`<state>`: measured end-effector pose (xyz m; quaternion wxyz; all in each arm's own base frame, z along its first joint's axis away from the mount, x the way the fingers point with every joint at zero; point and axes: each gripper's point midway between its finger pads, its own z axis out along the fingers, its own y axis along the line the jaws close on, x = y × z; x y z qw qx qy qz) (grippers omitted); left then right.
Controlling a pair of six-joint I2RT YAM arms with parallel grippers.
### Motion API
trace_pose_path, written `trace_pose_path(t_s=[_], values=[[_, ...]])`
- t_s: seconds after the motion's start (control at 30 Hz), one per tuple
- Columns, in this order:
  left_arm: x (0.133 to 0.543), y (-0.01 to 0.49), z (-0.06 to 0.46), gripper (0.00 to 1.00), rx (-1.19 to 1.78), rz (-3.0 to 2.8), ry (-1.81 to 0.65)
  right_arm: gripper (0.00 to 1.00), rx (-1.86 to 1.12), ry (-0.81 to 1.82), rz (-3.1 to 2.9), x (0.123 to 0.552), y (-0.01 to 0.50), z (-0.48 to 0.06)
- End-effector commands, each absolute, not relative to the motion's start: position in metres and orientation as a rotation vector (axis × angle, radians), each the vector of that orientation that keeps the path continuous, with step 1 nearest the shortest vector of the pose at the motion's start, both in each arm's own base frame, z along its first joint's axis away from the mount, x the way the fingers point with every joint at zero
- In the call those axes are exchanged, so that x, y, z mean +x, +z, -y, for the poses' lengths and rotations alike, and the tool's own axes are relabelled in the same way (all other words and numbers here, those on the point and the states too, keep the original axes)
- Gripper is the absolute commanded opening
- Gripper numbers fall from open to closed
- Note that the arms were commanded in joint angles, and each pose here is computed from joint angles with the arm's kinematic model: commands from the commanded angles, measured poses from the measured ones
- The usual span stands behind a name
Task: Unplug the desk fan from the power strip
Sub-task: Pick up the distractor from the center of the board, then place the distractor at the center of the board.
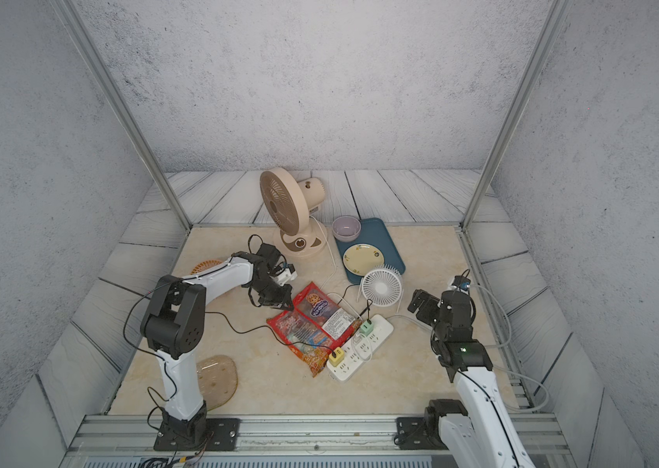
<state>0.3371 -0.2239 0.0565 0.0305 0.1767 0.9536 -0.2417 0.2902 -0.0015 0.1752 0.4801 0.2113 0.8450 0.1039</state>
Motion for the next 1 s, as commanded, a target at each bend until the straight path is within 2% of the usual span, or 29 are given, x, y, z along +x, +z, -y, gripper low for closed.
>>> trace_pose_path(t_s=[0.0,0.17,0.4,0.6,0.73,0.87,0.97], values=[[0.335,0.109,0.231,0.0,0.581,-2.8,-0.798,0.99,0.509,0.22,-2.018,0.294,0.19,0.007],[0.333,0.171,0.226,0.0,0.492,-2.664,-0.812,0.99,0.513,0.203,-1.993,0.295,0.198,0.01],[0.346,0.256,0.196,0.0,0.195,-2.461,-0.757,0.99,0.515,0.188,-1.966,0.3,0.208,0.013],[0.38,0.313,0.147,0.0,-0.231,-2.248,-0.682,0.99,0.514,0.19,-1.968,0.306,0.209,0.013],[0.408,0.344,0.128,0.0,-0.389,-2.122,-0.647,0.99,0.519,0.187,-1.967,0.308,0.209,0.013],[0.44,0.35,0.1,0.0,-0.594,-2.044,-0.517,0.99,0.521,0.183,-1.966,0.309,0.209,0.014],[0.471,0.351,0.1,0.0,-0.627,-1.978,-0.539,0.99,0.516,0.177,-1.962,0.309,0.212,0.015]])
